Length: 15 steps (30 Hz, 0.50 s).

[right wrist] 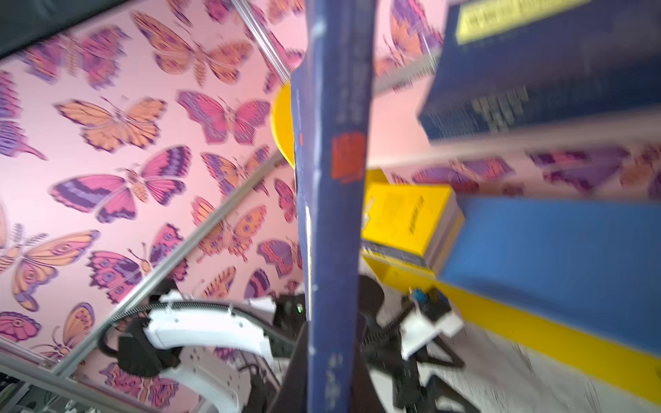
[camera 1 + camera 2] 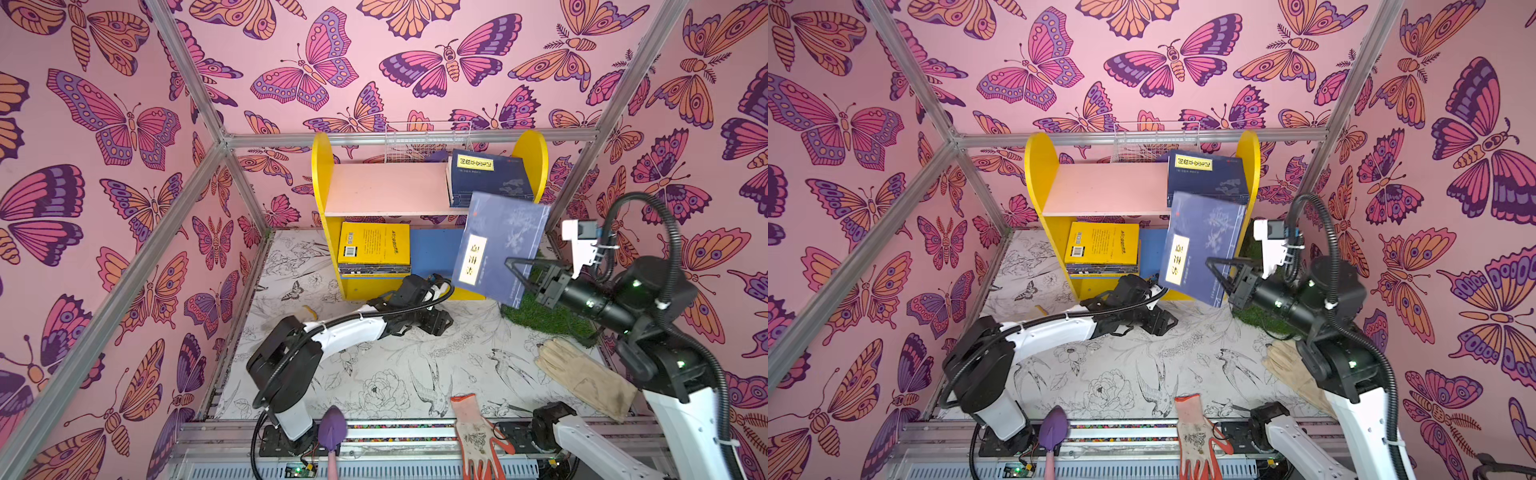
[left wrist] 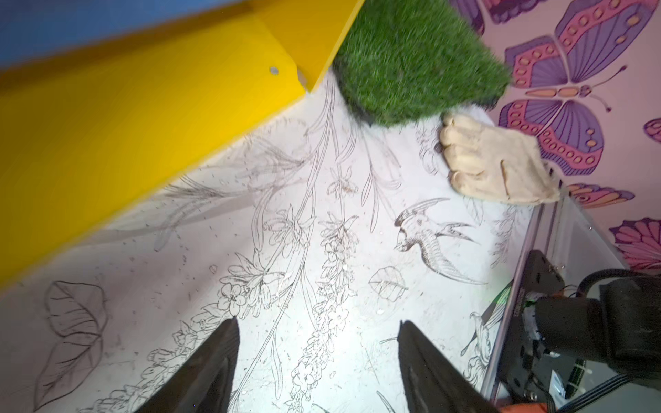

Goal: Stacking books/files
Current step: Place the book at the bookshelf.

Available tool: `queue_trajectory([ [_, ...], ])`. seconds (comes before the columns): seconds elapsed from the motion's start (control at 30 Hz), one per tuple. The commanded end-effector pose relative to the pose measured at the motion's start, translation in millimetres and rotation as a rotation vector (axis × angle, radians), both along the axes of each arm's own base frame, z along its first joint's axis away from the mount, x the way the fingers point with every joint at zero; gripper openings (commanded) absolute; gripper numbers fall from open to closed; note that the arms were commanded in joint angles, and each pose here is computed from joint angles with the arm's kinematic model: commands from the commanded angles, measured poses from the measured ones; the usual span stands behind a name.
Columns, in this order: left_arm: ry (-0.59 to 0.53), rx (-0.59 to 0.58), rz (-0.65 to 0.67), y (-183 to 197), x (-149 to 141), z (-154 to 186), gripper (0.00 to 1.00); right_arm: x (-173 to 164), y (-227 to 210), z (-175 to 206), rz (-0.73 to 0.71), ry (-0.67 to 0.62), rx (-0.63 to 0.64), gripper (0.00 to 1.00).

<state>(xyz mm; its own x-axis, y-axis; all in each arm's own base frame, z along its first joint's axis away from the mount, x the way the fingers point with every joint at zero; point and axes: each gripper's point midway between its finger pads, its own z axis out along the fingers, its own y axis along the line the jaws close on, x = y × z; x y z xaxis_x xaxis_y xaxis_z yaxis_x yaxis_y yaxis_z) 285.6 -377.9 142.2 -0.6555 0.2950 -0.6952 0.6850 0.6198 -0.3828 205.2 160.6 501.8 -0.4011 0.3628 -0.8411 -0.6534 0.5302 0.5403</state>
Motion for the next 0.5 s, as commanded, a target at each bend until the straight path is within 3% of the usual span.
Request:
queue_trajectory([
  [0.0,-0.066,-0.023,0.109,9,18,12,0.72,32,4,62,-0.029,-0.112,0.194,0.00],
  [0.1,-0.094,-0.076,0.105,5,18,36,0.72,78,-13,93,-0.223,-0.139,0.430,0.00],
  [0.2,-0.127,-0.164,0.103,4,17,79,0.72,109,-21,100,-0.378,-0.130,0.576,0.00],
  [0.47,-0.107,-0.614,0.128,35,7,256,0.81,135,7,127,-0.432,-0.133,0.696,0.00],
])
